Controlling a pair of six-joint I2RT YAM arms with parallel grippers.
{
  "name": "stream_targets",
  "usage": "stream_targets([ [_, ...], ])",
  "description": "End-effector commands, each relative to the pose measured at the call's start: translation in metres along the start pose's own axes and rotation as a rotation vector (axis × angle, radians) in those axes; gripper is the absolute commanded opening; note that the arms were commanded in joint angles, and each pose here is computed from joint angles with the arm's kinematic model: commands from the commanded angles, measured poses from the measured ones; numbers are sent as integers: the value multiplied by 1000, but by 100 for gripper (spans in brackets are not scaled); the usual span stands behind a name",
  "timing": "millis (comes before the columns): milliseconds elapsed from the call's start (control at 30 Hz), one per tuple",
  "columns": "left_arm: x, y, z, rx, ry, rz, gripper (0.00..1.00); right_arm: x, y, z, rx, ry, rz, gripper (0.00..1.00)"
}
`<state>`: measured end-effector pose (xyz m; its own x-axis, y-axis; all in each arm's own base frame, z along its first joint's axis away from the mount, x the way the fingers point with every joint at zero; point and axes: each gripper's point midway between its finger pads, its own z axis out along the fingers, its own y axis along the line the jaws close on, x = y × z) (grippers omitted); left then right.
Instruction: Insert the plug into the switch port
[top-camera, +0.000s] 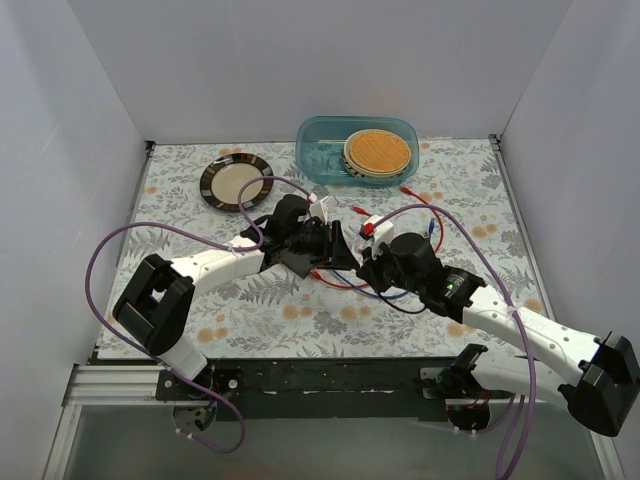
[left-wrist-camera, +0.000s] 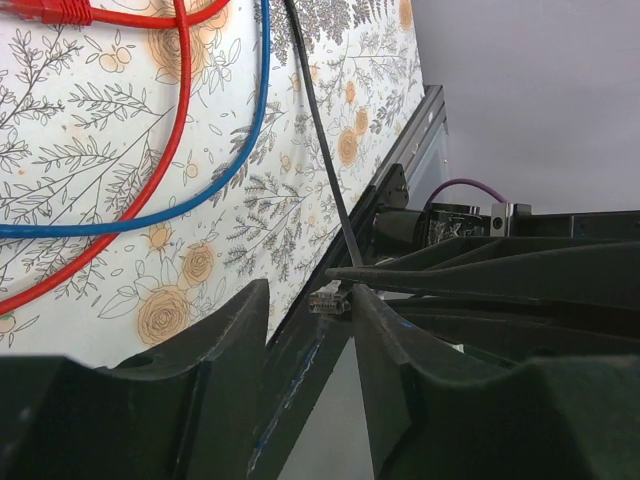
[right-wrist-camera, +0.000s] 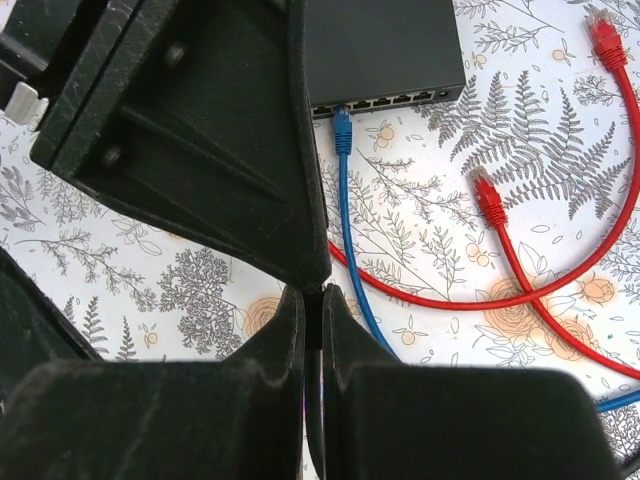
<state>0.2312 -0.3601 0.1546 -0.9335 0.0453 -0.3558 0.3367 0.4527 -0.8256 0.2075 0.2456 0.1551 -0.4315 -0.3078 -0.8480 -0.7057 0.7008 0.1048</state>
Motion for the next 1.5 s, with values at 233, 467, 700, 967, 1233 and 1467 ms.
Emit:
stream_targets([
  [233,-6,-16,2,36,-7,48,22,-39,24,-11,-117,-136,-19,1],
  [467,-10,-25,-6,66,-65,110,0,-38,28,-9,-143,-131,-22,1],
  [700,-18,-23,-23,10,-163,197,0,-42,25,-13,-121,-146,-13,53],
  [967,-26,-16,-44,-63,-271,278,0,-66,28,-36,-163,-230,6,85],
  [1233,-26,-22,-60,-52,-334,352,0,-73,46,-39,-424,-198,37,84],
  [1467,-18,-49,-80,67,-398,464,0,-77,57,-47,-656,-244,78,79],
])
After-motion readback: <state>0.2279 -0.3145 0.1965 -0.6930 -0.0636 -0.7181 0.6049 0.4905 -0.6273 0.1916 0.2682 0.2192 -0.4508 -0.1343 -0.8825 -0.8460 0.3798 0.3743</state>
